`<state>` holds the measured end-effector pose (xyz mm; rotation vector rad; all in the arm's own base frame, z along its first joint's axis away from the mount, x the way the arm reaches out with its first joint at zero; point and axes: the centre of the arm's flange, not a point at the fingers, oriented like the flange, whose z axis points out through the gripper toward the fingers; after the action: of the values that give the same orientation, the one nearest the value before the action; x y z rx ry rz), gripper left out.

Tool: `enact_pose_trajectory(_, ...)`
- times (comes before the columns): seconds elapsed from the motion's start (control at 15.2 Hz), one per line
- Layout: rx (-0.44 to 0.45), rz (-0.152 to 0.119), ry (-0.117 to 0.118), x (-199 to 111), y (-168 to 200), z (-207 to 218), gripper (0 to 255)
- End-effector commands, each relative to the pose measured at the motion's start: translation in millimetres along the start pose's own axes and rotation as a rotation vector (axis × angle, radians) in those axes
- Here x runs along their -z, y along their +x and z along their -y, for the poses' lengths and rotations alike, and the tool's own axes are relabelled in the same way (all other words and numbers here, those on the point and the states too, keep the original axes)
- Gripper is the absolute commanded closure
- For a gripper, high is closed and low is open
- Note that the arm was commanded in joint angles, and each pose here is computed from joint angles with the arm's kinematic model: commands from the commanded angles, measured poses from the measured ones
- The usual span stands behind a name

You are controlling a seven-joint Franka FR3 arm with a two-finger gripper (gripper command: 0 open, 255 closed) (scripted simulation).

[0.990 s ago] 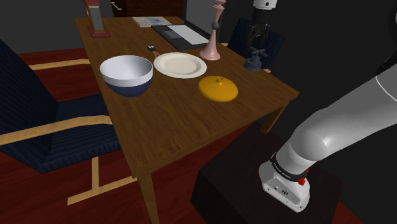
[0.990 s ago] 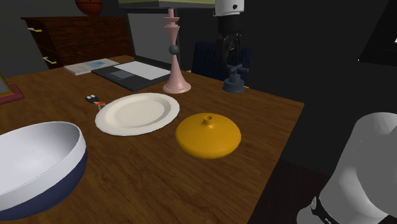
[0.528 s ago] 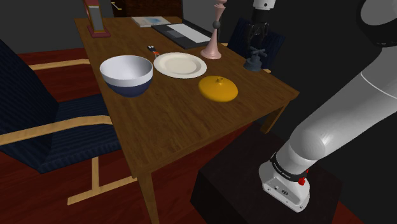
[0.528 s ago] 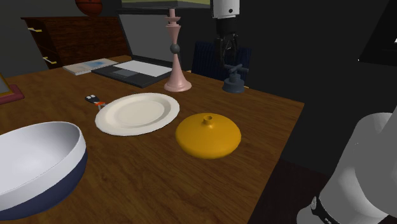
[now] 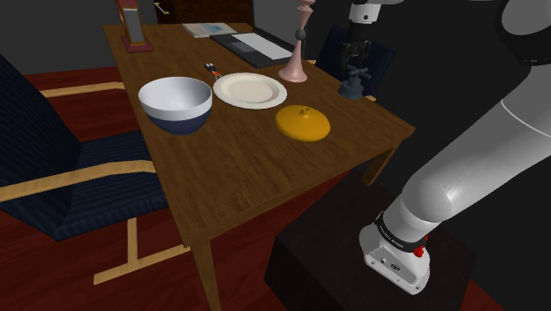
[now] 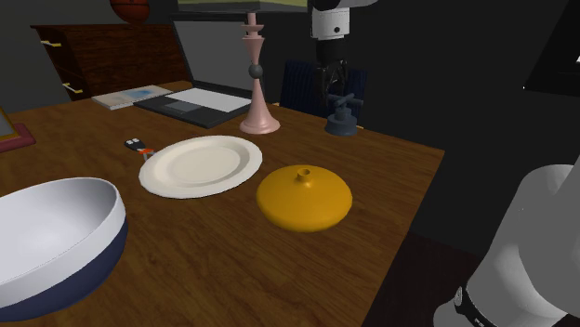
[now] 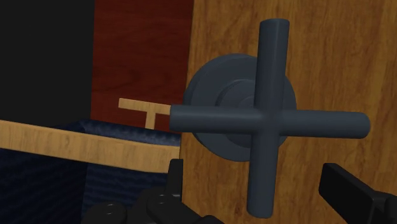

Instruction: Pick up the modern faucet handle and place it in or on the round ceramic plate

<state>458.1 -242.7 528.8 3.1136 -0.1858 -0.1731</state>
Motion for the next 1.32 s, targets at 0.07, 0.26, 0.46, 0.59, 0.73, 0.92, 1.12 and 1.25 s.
enact_pose_trajectory(0.07,0.000,0.000,0.000,0,0,0,0)
enact_pose_trajectory(0.26,0.000,0.000,0.000,0,0,0,0)
enact_pose_trajectory(0.46,0.000,0.000,0.000,0,0,0,255)
enact_pose_trajectory(0.59,0.000,0.000,0.000,0,0,0,255)
enact_pose_trajectory(0.73,0.000,0.000,0.000,0,0,0,255)
enact_pose_trajectory(0.92,0.000,0.000,0.000,0,0,0,255)
enact_pose_trajectory(1.12,0.000,0.000,0.000,15,-2,0,255)
enact_pose_trajectory(1.25,0.000,0.000,0.000,26,-3,-1,255)
